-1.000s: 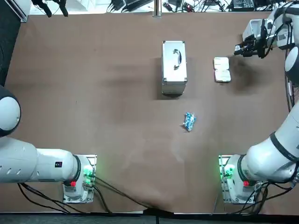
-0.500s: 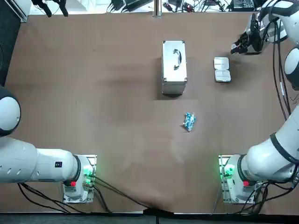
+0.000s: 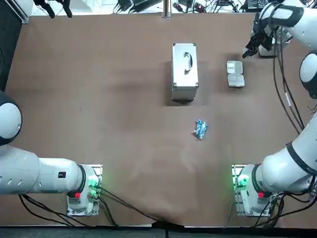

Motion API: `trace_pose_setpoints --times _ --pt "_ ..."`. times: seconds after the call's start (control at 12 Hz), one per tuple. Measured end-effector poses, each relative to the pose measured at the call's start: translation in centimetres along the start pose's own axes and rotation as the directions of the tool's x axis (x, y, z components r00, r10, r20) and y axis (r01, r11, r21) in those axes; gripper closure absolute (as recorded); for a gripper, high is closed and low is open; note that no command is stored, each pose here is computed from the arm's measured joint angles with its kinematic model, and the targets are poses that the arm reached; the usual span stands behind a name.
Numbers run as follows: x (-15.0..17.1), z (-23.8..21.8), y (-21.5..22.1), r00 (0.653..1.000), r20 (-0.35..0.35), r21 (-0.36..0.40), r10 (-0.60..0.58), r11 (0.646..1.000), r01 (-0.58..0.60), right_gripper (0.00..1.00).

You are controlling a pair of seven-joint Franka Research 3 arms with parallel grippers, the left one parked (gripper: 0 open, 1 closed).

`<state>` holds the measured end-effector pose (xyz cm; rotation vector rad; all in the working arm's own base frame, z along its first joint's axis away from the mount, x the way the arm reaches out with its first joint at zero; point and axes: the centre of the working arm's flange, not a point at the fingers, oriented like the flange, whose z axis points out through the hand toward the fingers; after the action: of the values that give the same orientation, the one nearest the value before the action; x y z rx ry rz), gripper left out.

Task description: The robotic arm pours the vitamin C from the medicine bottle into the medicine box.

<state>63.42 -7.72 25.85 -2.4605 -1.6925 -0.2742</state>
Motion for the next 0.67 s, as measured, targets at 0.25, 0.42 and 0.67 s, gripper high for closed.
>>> trace_pose_setpoints --times 0.25,0.42,0.67 --pt "0.9 0.7 -0.6 0.993 0.09 -0.003 -0.081 0.997 0.082 0.57" --pt "1.1 1.2 -1.3 0.986 0.117 0.016 -0.118 0.993 0.117 0.57" --pt "2.6 1.7 -2.8 0.972 0.146 0.042 -0.186 0.982 0.182 0.57"
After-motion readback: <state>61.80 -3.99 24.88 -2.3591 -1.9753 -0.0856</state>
